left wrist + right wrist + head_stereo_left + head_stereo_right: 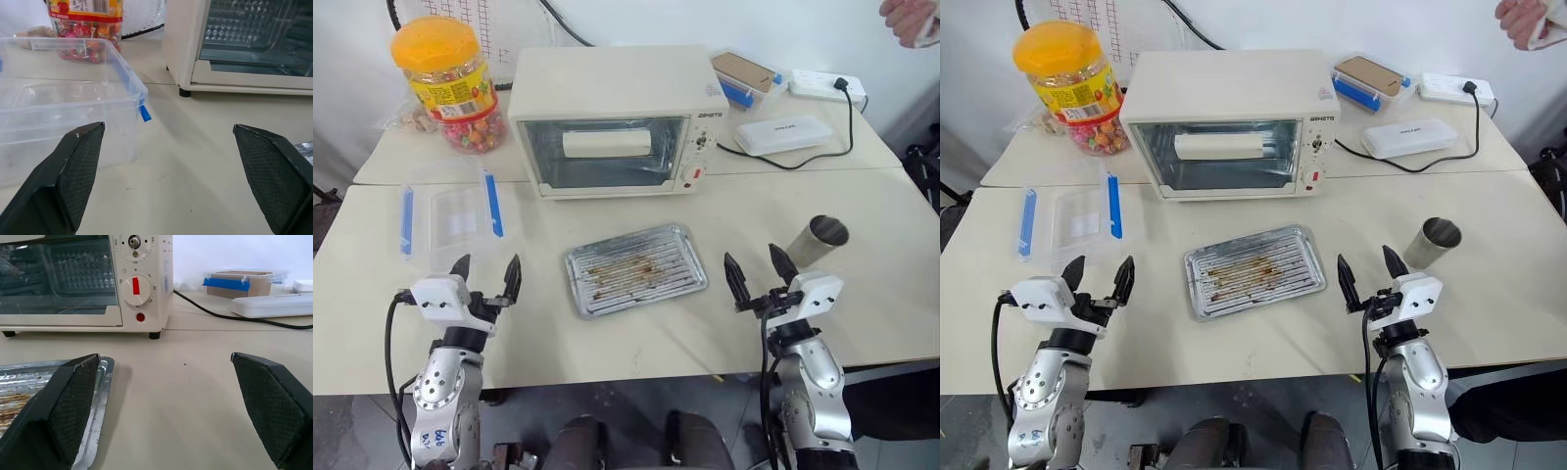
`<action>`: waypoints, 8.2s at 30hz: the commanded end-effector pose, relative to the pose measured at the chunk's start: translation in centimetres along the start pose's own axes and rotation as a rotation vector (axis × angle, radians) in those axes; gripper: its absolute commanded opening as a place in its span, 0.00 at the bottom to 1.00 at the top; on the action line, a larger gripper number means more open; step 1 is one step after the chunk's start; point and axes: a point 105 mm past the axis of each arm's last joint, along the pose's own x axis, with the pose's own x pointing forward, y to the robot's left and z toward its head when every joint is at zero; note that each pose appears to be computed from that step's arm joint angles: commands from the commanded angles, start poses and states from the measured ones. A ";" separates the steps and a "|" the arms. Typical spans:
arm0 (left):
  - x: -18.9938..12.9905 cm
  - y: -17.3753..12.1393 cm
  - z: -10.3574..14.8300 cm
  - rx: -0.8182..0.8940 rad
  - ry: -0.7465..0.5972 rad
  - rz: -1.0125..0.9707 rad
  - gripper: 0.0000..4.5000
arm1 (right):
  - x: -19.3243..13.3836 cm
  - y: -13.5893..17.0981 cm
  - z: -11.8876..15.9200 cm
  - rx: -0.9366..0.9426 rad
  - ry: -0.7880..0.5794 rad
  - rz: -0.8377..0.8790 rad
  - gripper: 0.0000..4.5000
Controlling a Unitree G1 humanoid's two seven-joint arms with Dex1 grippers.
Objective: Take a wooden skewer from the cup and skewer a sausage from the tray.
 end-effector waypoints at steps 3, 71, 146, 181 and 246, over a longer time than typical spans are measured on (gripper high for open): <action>-0.1 -1.0 1.2 0.013 -0.048 -0.033 0.99 | -0.3 -0.4 0.9 -0.019 -0.024 -0.007 1.00; 1.2 -1.4 0.8 0.001 -0.053 -0.043 0.99 | 0.0 -1.1 2.0 -0.035 -0.063 -0.048 1.00; -1.7 -2.1 1.9 -0.005 -0.003 0.005 0.99 | -0.6 -1.0 1.6 -0.023 0.041 0.004 1.00; 1.8 -0.6 0.9 -0.115 -0.027 -0.006 0.99 | 0.8 -0.3 1.6 -0.100 -0.024 -0.014 1.00; 1.6 1.2 0.6 -0.040 -0.005 0.092 0.99 | 0.7 -0.1 1.7 -0.064 -0.042 -0.043 1.00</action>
